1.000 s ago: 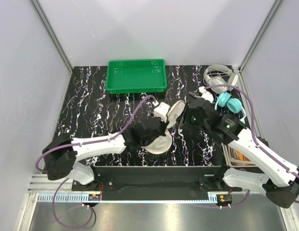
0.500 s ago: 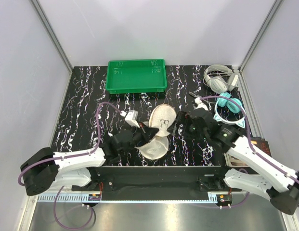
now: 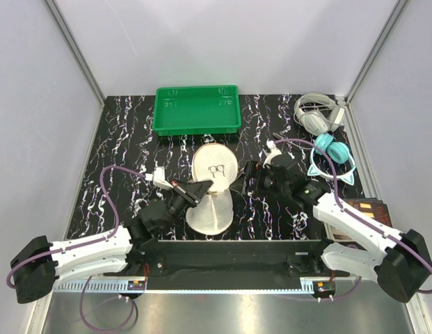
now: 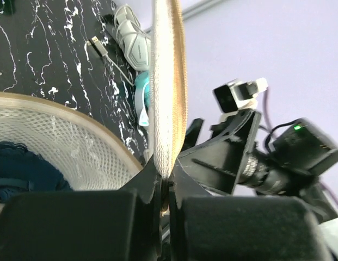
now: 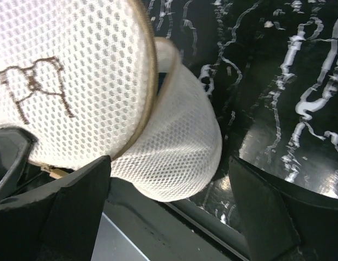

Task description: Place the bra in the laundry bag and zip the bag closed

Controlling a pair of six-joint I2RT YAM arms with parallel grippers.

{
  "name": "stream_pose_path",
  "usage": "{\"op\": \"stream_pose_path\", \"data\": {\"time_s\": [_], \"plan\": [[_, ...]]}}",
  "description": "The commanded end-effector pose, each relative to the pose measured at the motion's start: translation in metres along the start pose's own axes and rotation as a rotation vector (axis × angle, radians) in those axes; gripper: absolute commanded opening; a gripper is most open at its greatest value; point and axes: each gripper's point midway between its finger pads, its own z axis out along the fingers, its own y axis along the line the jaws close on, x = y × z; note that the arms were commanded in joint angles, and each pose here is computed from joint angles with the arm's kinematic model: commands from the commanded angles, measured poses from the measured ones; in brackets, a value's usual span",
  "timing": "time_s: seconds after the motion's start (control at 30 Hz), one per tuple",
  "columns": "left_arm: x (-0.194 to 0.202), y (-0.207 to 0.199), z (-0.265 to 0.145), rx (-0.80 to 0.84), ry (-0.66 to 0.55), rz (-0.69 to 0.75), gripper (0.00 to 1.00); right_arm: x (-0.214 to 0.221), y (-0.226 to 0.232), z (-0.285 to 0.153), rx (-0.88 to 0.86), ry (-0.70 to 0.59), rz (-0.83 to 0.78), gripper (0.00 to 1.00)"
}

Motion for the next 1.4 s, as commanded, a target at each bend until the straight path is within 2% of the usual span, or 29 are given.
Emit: {"op": "stream_pose_path", "data": {"time_s": [0.0, 0.13, 0.23, 0.27, 0.3, 0.4, 0.53, 0.67, 0.8, 0.83, 0.9, 0.93, 1.0, 1.37], "plan": [[-0.016, -0.007, 0.000, 0.005, -0.080, -0.088, 0.00, -0.018, 0.054, 0.007, -0.290, -0.037, -0.035, 0.94], [-0.012, -0.001, 0.001, -0.014, -0.068, -0.088, 0.00, -0.018, 0.068, 0.016, -0.385, -0.024, 0.012, 0.89], [-0.009, 0.009, 0.000, -0.052, -0.056, -0.072, 0.00, -0.014, 0.069, 0.021, -0.392, 0.008, 0.042, 0.84], [-0.009, 0.010, -0.001, -0.062, -0.057, -0.075, 0.00, -0.009, 0.062, 0.022, -0.356, 0.032, 0.097, 0.81], [-0.011, 0.015, -0.001, -0.085, -0.069, -0.091, 0.00, -0.006, 0.054, 0.023, -0.305, 0.040, 0.142, 0.82], [-0.011, 0.030, -0.005, -0.139, -0.080, -0.103, 0.00, 0.011, 0.025, 0.019, -0.170, 0.054, 0.343, 0.99], [-0.010, 0.037, -0.005, -0.155, -0.084, -0.130, 0.00, 0.026, 0.013, 0.011, -0.142, 0.055, 0.507, 1.00], [-0.004, 0.036, -0.003, -0.150, -0.066, -0.148, 0.00, 0.027, 0.019, 0.010, -0.148, 0.047, 0.586, 0.99], [-0.001, 0.034, -0.003, -0.131, -0.055, -0.164, 0.00, 0.023, 0.029, 0.015, -0.164, 0.022, 0.658, 0.89], [-0.001, 0.034, -0.003, -0.128, -0.055, -0.164, 0.00, 0.023, 0.031, 0.019, -0.174, 0.022, 0.688, 0.83], [0.000, 0.033, -0.004, -0.121, -0.049, -0.167, 0.00, 0.025, 0.034, 0.023, -0.173, 0.031, 0.716, 0.81], [0.000, 0.033, -0.004, -0.120, -0.048, -0.167, 0.00, 0.025, 0.034, 0.028, -0.171, 0.033, 0.744, 0.71], [0.001, 0.033, -0.005, -0.112, -0.044, -0.168, 0.00, 0.025, 0.038, 0.030, -0.181, 0.033, 0.759, 0.60], [0.005, 0.040, -0.014, -0.093, -0.025, -0.169, 0.00, 0.021, 0.052, 0.050, -0.194, 0.070, 0.766, 0.59]]}}
